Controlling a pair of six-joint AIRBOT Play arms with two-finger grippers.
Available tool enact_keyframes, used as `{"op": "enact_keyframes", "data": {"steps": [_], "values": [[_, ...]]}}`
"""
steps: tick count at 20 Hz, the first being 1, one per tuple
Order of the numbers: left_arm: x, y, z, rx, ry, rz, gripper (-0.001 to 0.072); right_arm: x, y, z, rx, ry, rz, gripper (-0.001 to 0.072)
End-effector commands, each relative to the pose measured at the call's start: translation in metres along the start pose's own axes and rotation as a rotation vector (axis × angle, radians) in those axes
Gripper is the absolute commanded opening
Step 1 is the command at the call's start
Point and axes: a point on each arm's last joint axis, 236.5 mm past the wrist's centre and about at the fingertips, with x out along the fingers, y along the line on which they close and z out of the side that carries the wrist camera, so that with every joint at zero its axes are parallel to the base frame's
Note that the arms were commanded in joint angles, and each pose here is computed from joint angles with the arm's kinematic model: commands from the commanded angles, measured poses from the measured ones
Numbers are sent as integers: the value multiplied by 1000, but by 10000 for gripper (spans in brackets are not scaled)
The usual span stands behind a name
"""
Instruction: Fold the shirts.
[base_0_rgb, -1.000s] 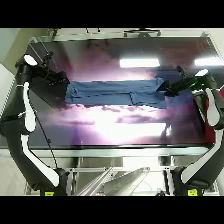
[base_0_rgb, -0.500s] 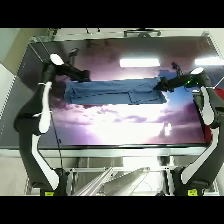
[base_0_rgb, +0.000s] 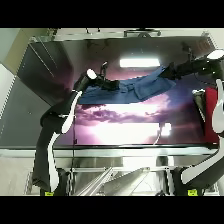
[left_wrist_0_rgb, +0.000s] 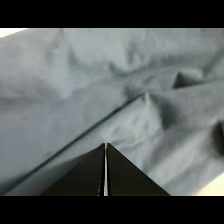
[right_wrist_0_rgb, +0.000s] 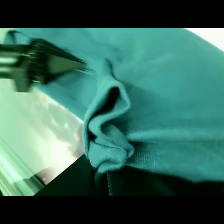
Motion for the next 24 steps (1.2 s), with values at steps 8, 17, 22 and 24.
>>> {"op": "enact_keyframes", "data": {"steps": [8, 17, 22, 24], "values": [[-318, -179, 70, 206, -333, -687, 20, 3, 107, 21, -102, -102, 127, 16], [-563, -218, 15, 495, -697, -537, 21, 354, 261, -56, -370, -245, 199, 119], [-534, -201, 6, 379, -626, -594, 21, 363, 294, -116, -339, 23, 405, 573], [-518, -194, 6, 331, -593, -624, 21, 314, 284, -78, -305, 19, 421, 522]]}}
